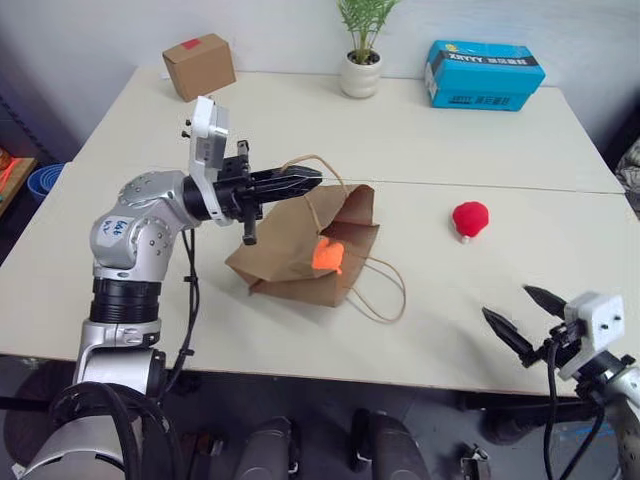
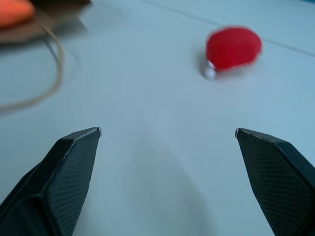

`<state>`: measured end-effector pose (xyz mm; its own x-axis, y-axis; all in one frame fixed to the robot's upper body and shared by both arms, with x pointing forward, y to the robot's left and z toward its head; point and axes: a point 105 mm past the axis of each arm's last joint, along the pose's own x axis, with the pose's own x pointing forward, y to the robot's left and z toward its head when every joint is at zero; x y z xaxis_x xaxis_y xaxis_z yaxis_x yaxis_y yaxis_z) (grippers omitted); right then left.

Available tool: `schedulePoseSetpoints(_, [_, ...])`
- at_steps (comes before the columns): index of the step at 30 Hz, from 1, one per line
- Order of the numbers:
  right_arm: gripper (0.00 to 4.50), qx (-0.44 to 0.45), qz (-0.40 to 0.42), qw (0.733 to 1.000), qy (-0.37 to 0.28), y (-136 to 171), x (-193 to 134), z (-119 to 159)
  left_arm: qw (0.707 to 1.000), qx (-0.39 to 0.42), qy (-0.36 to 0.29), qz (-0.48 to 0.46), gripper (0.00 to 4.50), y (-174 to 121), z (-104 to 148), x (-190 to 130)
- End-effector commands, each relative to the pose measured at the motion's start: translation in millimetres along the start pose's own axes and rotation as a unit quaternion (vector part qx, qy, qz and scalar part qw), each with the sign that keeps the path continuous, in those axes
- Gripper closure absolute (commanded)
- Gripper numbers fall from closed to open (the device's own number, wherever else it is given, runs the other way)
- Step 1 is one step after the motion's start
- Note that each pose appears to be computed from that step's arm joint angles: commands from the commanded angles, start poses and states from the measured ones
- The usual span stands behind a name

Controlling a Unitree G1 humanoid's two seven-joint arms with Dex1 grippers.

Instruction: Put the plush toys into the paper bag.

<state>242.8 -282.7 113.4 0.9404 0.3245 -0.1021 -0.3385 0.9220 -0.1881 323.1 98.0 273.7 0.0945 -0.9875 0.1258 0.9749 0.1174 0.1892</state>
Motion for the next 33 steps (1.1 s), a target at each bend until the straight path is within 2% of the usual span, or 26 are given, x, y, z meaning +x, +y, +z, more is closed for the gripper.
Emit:
schedulePoseSetpoints(1, [0.03,-0.049,-0.017,0.998,-0.03,-9,28,28,0.999,0.032,0.017,-0.012,4.5,-4,6,0])
schedulePoseSetpoints(5, [0.03,-0.048,0.006,0.999,-0.018,-15,83,44,0.998,0.033,0.04,-0.018,4.5,-4,5,-2])
schedulePoseSetpoints(10, [0.03,-0.055,-0.021,0.998,0.018,-34,140,47,0.998,0.037,0.041,-0.016,4.5,-2,9,-2])
schedulePoseSetpoints(12, [0.03,-0.048,-0.044,0.997,0.05,-44,160,42,0.998,0.039,0.043,-0.009,4.5,-1,10,-5])
schedulePoseSetpoints(15, [0.64,-0.062,-0.06,0.993,0.084,-52,172,38,0.998,0.042,0.049,0.003,4.5,1,11,-12])
schedulePoseSetpoints(18, [1.76,-0.079,-0.07,0.99,0.088,-60,176,42,0.997,0.043,0.053,0.019,4.5,3,11,-23])
schedulePoseSetpoints(21, [2.69,-0.087,-0.051,0.992,0.07,-61,170,48,0.997,0.042,0.055,0.027,4.5,4,10,-28])
schedulePoseSetpoints(23, [3.4,-0.093,0.0,0.995,0.029,-50,165,61,0.997,0.042,0.056,0.029,4.5,4,9,-29])
schedulePoseSetpoints(26, [4.19,-0.07,0.156,0.983,-0.059,-2,145,91,0.997,0.041,0.056,0.029,4.5,3,8,-30])
schedulePoseSetpoints(28, [4.28,-0.044,0.259,0.96,-0.093,38,123,107,0.997,0.039,0.055,0.028,4.5,2,8,-30])
schedulePoseSetpoints(30, [4.29,-0.015,0.325,0.94,-0.104,72,108,118,0.997,0.038,0.054,0.027,4.5,1,7,-28])
schedulePoseSetpoints(33, [4.29,-0.002,0.343,0.935,-0.092,102,112,119,0.998,0.036,0.05,0.022,4.5,0,7,-25])
